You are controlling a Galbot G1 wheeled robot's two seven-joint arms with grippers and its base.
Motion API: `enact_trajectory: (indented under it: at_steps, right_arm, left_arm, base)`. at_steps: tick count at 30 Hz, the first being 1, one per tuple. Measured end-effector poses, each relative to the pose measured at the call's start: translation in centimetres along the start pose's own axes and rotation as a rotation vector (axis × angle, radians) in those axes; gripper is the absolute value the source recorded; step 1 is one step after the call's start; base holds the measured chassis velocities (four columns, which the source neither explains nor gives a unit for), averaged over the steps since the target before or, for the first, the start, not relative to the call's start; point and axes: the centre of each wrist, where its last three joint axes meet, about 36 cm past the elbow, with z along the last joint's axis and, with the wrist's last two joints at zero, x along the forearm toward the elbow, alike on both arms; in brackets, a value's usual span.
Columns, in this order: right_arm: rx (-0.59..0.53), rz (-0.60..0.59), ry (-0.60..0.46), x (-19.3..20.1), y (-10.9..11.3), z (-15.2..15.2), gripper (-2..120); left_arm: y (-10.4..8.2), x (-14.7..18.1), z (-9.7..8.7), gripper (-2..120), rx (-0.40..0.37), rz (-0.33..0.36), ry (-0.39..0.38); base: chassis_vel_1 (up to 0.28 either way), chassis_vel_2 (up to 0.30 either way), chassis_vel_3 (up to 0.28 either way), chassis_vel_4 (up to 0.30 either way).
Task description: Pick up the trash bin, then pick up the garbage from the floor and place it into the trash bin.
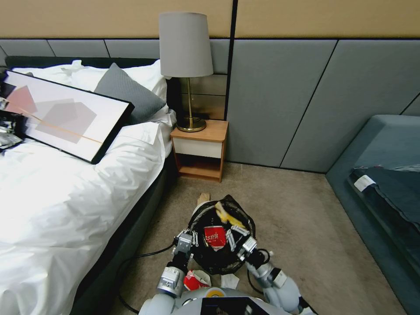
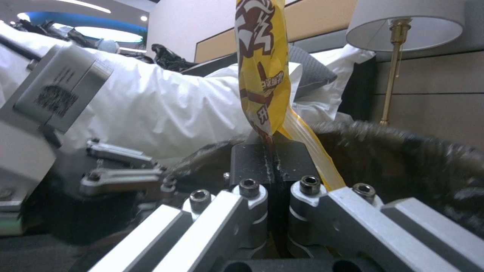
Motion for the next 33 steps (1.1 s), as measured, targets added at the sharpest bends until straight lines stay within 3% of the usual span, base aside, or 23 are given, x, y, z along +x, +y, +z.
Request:
enact_trajectory:
  at_steps: [19, 22, 24, 33]
  right_arm:
    - [0.031, 0.045, 0.059, 0.4, -1.0, 3.3, 0]
    - [0.039, 0.048, 0.062, 0.3, -1.2, 3.5, 6]
    - [0.042, 0.052, 0.063, 0.2, -1.3, 3.7, 19]
    - [0.044, 0.051, 0.069, 0.2, -1.2, 3.9, 49]
  left_arm:
    - [-0.1, 0.0, -0.2, 1, -0.001, -0.002, -0.006]
    - [-0.1, 0.1, -0.3, 1, -0.001, -0.002, -0.006]
    - [-0.1, 0.1, -0.3, 1, -0.001, -0.002, -0.007]
    - [-0.1, 0.1, -0.3, 1, 0.0, -0.003, -0.008]
  base:
    - [0.0, 0.0, 0.0, 0.0]
    - [0.0, 0.0, 0.0, 0.0]
    - [0.0, 0.0, 0.0, 0.0]
    - [0.0, 0.0, 0.0, 0.0]
